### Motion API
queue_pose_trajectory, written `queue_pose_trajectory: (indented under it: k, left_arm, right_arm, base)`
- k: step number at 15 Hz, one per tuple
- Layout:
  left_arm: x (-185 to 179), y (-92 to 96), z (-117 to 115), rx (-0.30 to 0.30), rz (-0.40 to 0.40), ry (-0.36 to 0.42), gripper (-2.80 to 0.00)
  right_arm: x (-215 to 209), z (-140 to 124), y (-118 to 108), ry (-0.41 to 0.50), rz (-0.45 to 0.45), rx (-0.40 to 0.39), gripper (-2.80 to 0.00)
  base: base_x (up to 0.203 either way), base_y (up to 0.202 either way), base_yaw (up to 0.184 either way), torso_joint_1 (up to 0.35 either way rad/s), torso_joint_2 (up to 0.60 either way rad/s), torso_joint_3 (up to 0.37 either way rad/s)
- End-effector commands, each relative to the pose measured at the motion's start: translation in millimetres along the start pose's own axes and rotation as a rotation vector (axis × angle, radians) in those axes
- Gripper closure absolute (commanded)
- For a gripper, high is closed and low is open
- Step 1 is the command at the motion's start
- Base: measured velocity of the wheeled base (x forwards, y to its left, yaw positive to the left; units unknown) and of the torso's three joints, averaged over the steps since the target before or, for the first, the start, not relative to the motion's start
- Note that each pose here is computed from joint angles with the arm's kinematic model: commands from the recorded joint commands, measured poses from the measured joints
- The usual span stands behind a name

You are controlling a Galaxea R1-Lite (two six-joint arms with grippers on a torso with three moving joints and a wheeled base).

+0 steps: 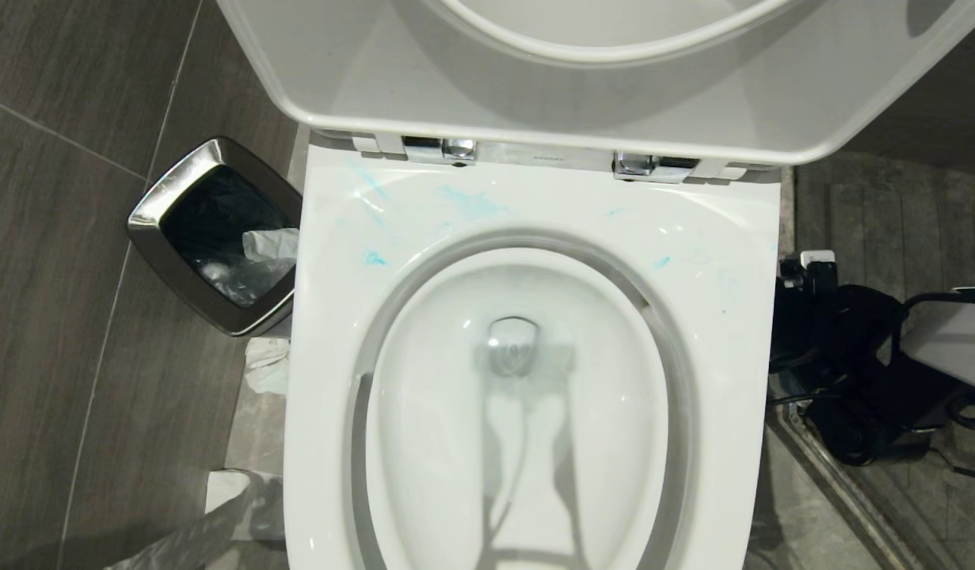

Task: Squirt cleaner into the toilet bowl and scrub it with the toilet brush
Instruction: Pour in the cleaning agent

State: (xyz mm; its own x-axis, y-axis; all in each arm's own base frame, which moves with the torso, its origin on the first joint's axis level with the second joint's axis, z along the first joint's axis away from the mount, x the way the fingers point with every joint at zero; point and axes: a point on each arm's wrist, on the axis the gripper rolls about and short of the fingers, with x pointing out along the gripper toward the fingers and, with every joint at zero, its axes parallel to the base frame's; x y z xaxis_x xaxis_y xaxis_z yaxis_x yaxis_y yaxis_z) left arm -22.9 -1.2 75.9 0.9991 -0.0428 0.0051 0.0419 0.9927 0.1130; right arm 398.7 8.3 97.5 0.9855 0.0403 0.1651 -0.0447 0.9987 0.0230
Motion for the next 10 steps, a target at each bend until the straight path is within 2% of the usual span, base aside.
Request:
queue_pose_trajectory:
  k: [1, 5, 7, 10]
  left_arm:
    - [0.6, -0.2, -2.1, 0.000, -0.001, 0.008, 0.00]
    - [0.6, -0.2, -2.1, 0.000, -0.001, 0.008, 0.00]
    - [0.6, -0.2, -2.1, 0.000, -0.001, 0.008, 0.00]
    - [0.6, -0.2, -2.1, 0.000, -0.001, 0.008, 0.00]
  right_arm:
    - [14.0, -3.4, 4.3, -0.040, 0.013, -0.002, -2.80]
    - [25.8, -18.3, 12.2, -0.041, 0.032, -0.008, -2.80]
    - [30.5, -15.6, 12.2, -0.064, 0.028, -0.012, -2.80]
    - [43.5, -5.7, 11.3, -0.132, -0.014, -0.070, -2.80]
  base:
    - [0.000, 0.000, 0.000, 0.000, 0.00, 0.000]
    - [0.000, 0.000, 0.000, 0.000, 0.00, 0.000]
    - [0.000, 0.000, 0.000, 0.000, 0.00, 0.000]
    - [0.000, 0.000, 0.000, 0.000, 0.00, 0.000]
